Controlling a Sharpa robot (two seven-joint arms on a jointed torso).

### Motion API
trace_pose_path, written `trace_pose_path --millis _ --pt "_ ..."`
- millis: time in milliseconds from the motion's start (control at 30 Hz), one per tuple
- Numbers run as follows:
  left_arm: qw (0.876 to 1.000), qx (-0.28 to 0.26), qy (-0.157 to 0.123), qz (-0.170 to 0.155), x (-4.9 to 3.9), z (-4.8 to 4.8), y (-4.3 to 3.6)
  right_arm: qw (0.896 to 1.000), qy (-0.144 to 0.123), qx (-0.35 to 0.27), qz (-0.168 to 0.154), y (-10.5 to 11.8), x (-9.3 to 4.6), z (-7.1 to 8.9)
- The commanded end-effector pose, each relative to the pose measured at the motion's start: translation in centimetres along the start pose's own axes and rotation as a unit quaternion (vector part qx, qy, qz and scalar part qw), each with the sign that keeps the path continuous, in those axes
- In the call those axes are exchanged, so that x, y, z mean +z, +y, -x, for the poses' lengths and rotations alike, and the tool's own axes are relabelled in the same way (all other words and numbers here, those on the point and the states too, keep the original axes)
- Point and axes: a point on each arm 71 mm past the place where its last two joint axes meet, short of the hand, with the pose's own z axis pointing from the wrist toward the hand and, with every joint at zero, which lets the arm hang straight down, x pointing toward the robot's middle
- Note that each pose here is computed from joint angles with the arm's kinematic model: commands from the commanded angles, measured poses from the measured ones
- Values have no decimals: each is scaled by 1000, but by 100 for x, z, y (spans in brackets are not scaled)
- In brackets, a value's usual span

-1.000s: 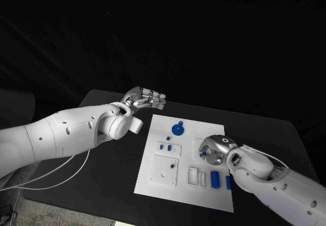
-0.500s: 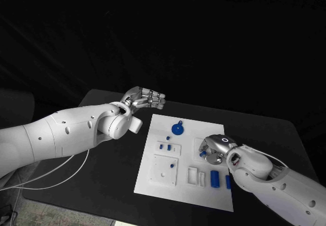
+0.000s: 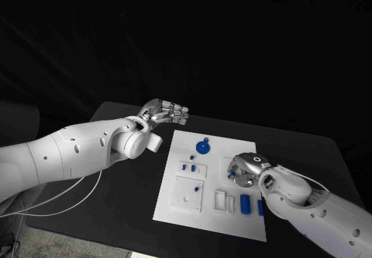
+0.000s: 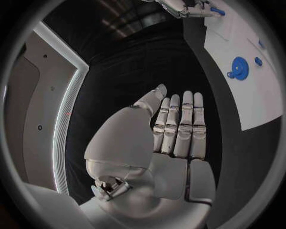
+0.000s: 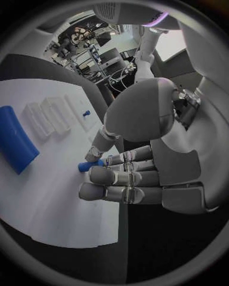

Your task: Assemble the parts on the task board

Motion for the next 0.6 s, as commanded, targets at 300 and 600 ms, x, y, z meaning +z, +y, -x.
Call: trace_pose_path --millis 300,600 --pt "1000 -4 7 -2 1 -11 -12 999 -34 -11 -2 17 -8 44" --pt "1000 -4 7 -2 3 -11 -11 997 -73 -10 17 130 -41 150"
